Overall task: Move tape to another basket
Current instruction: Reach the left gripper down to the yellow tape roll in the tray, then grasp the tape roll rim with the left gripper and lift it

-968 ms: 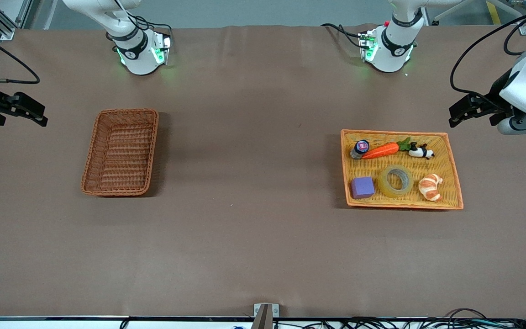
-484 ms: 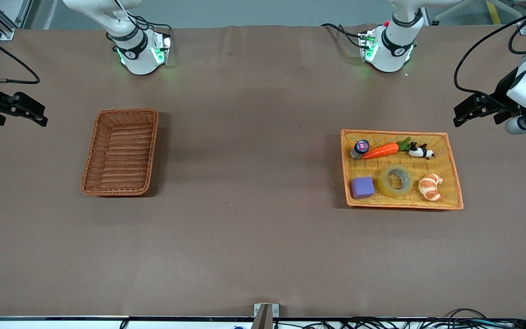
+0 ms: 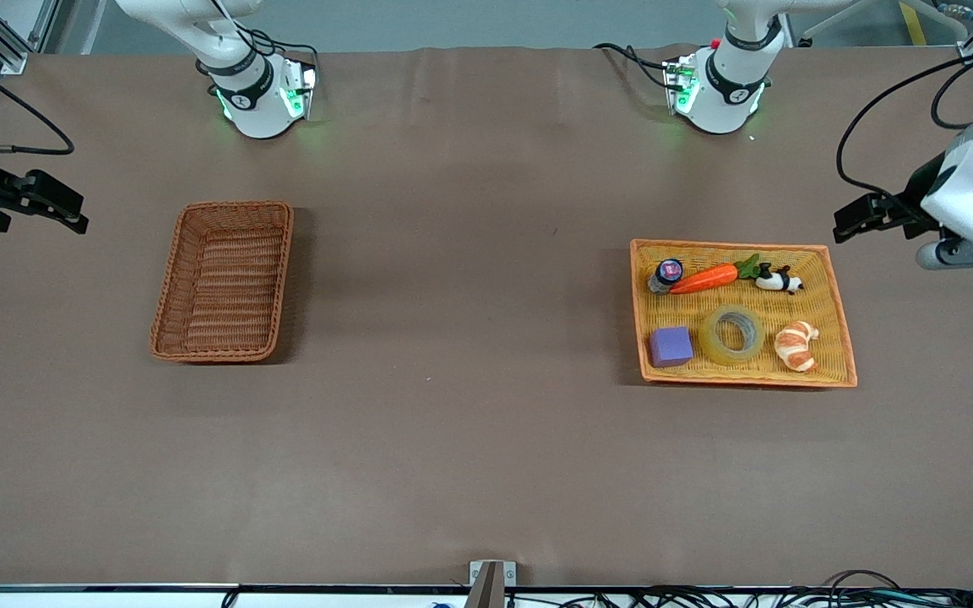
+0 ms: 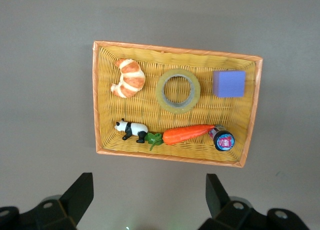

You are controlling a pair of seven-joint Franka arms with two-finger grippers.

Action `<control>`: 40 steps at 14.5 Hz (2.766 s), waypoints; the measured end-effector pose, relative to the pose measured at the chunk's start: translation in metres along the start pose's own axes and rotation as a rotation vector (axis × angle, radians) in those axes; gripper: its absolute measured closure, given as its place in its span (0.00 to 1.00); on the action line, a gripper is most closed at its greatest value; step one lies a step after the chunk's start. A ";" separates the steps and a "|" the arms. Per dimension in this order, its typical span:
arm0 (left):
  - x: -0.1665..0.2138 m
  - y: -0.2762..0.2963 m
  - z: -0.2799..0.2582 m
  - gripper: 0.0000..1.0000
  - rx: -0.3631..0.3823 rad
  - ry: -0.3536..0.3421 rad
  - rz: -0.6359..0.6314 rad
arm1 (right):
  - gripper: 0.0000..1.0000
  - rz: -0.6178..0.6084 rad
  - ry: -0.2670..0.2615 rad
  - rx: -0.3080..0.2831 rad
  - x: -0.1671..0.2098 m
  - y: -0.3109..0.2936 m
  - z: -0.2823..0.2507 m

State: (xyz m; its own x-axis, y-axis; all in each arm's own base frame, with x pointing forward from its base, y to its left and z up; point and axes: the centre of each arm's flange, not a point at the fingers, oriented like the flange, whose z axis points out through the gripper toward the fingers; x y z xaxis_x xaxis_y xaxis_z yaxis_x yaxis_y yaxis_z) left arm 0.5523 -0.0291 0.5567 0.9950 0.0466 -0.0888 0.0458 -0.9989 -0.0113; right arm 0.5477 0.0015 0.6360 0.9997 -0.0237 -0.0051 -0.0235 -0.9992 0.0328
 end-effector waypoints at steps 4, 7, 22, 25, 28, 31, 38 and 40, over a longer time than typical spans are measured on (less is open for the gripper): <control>0.017 -0.010 0.067 0.04 -0.008 0.050 -0.017 | 0.00 0.001 -0.001 0.000 0.000 0.000 0.000; 0.025 -0.008 0.131 0.04 -0.012 0.070 -0.014 | 0.00 0.001 -0.001 0.000 0.000 0.000 0.000; 0.050 0.006 0.352 0.37 -0.025 -0.054 0.002 | 0.00 0.000 0.000 0.000 0.000 0.000 -0.001; 0.051 0.005 0.353 0.68 -0.019 -0.053 0.007 | 0.00 0.000 -0.001 0.000 0.000 0.000 -0.001; 0.054 0.005 0.346 0.78 -0.018 -0.041 0.010 | 0.00 0.000 -0.001 0.000 0.000 0.000 0.000; 0.067 0.007 0.297 0.78 -0.012 -0.027 0.018 | 0.00 0.001 -0.008 0.000 -0.001 0.001 0.000; 0.073 0.155 0.191 0.78 0.061 0.024 0.269 | 0.00 0.003 -0.010 0.000 -0.001 0.002 0.000; 0.070 0.205 0.200 0.79 0.053 0.027 0.250 | 0.00 0.005 -0.011 0.000 -0.001 0.003 0.001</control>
State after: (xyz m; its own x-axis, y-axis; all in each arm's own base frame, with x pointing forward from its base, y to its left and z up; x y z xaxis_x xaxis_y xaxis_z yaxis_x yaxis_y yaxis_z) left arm 0.6136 -0.2293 0.3486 0.9769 -0.2026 -0.0687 -0.2058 -0.9776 -0.0441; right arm 0.5465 -0.0013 0.6355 0.9995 -0.0290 -0.0157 -0.0284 -0.9990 0.0331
